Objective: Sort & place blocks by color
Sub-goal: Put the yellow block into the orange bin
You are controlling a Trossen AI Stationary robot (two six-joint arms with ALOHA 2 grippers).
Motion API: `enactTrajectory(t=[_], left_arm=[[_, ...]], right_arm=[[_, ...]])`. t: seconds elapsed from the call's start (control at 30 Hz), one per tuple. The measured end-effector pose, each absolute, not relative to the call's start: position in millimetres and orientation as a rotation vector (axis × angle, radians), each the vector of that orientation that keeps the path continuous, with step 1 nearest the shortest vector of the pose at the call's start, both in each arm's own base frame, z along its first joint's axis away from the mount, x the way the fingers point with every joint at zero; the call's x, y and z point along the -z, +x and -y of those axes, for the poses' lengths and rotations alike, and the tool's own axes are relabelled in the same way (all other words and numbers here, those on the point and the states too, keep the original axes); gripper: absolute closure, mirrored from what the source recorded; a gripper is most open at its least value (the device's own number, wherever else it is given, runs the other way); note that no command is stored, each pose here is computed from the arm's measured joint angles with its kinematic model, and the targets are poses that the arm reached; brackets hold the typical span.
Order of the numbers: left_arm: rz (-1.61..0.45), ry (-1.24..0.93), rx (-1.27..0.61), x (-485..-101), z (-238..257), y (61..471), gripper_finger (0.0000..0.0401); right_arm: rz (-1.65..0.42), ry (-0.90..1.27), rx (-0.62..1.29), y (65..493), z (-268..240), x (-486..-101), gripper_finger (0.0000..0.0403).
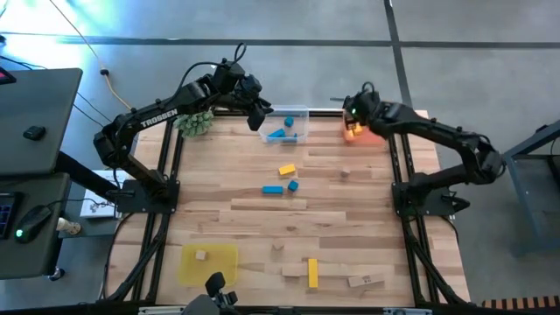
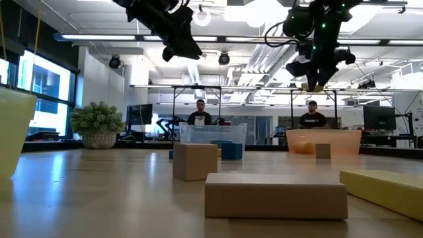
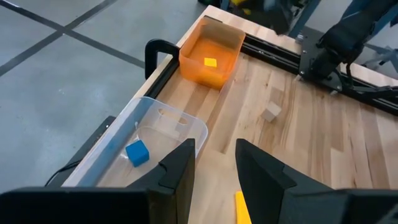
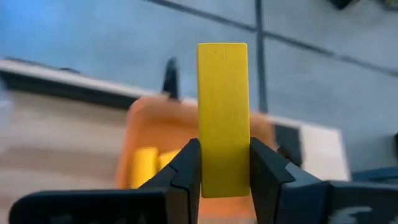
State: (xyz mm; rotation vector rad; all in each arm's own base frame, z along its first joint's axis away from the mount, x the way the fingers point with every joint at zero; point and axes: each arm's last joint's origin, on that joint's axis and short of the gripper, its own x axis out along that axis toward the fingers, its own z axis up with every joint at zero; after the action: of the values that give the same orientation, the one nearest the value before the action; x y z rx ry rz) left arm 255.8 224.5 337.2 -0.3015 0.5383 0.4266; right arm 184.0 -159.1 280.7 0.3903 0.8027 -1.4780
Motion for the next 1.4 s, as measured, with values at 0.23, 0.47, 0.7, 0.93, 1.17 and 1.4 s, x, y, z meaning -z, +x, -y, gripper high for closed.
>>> enactTrajectory(t=[0.23,0.47,0.7,0.93,1.17,1.4], left_arm=[[-0.545,-0.302,-0.49,-336.9,-225.9,255.1,0.0297],[-0.554,-0.295,-0.582,-336.7,-229.0,252.8,0.0297],[-0.548,-0.307,-0.614,-336.9,-231.0,251.4,0.0297],[-0.543,-0.315,-0.616,-337.1,-230.9,251.6,0.0297],[-0.536,-0.338,-0.623,-337.1,-230.9,251.6,0.0297],[-0.536,-0.338,-0.623,-337.1,-230.9,251.6,0.0297]], right_arm=[[-0.805,0.389,1.457,166.5,198.5,-275.1,0.0327],[-0.924,0.559,1.378,156.5,230.2,-244.0,0.0327],[-1.063,0.713,1.266,151.0,250.5,-207.6,0.0327],[-1.178,0.785,1.177,146.8,256.7,-185.9,0.0327],[-1.24,0.801,1.156,146.6,257.4,-175.9,0.0327],[-1.279,0.816,1.16,142.7,261.5,-166.9,0.0327]])
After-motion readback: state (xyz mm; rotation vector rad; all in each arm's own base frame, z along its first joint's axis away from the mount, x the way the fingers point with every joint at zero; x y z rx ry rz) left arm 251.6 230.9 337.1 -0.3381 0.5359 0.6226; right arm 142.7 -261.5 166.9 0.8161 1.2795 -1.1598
